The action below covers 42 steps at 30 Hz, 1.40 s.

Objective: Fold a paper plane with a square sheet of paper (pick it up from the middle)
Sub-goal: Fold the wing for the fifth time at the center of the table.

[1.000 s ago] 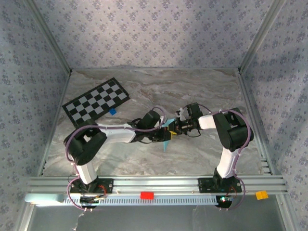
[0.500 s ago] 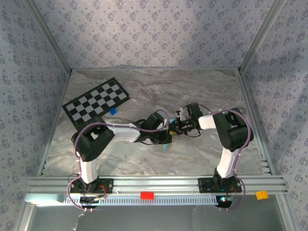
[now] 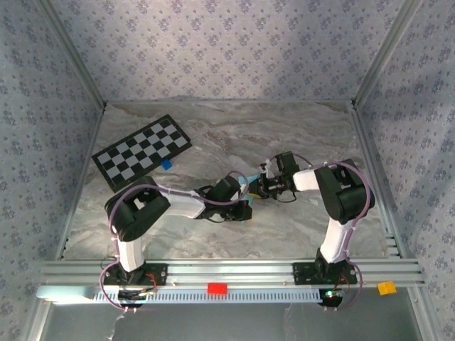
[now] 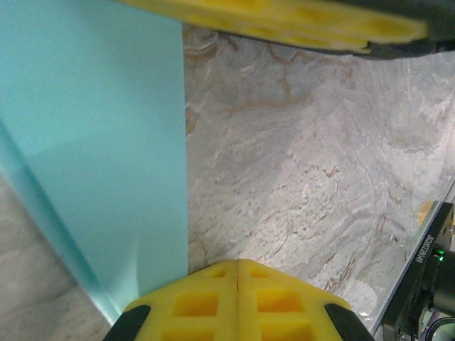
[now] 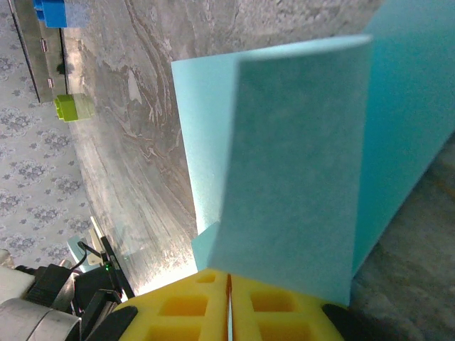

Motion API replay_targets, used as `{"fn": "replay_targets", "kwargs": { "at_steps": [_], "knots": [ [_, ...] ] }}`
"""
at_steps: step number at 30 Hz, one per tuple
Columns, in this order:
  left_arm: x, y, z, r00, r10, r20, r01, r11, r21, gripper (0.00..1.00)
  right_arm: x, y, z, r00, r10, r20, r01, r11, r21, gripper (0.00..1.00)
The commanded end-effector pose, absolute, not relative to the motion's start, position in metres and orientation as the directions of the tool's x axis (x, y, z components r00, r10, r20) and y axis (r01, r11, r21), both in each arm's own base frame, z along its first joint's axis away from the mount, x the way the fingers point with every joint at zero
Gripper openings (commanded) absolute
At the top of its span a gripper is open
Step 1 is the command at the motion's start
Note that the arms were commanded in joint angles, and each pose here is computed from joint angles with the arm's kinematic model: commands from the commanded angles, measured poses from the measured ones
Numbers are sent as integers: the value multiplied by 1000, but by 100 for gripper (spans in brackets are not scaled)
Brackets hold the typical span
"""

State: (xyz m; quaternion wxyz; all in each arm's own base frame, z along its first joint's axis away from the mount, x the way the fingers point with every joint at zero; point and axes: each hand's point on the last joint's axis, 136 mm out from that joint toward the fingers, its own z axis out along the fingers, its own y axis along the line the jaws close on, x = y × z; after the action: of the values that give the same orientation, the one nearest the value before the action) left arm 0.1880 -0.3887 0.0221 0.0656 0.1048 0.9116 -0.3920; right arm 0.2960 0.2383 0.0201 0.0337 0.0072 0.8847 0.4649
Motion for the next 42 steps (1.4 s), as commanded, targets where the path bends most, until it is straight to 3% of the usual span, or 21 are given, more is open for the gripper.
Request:
{"fn": "replay_targets", "kwargs": {
  "at_steps": [1,8,17,26,42],
  "knots": [
    [159,-368,3,-981,164,-106,192,717,-670,2,274,212,-36,-994,97,45,101,721,686,11],
    [144,-370,3,-985,151,-80,162,676,-719,4,274,212,-37,-994,98,46,103,721,686,11],
    [142,-372,33,-977,162,-137,210,644,-736,4,274,212,-38,-994,97,48,104,720,687,11],
    [199,-382,87,-957,60,-283,263,595,-760,4,274,213,-36,-994,99,46,103,716,691,11],
    [233,-394,42,-969,85,-232,225,691,-687,3,273,216,-34,-994,96,43,99,713,695,11]
  ]
}}
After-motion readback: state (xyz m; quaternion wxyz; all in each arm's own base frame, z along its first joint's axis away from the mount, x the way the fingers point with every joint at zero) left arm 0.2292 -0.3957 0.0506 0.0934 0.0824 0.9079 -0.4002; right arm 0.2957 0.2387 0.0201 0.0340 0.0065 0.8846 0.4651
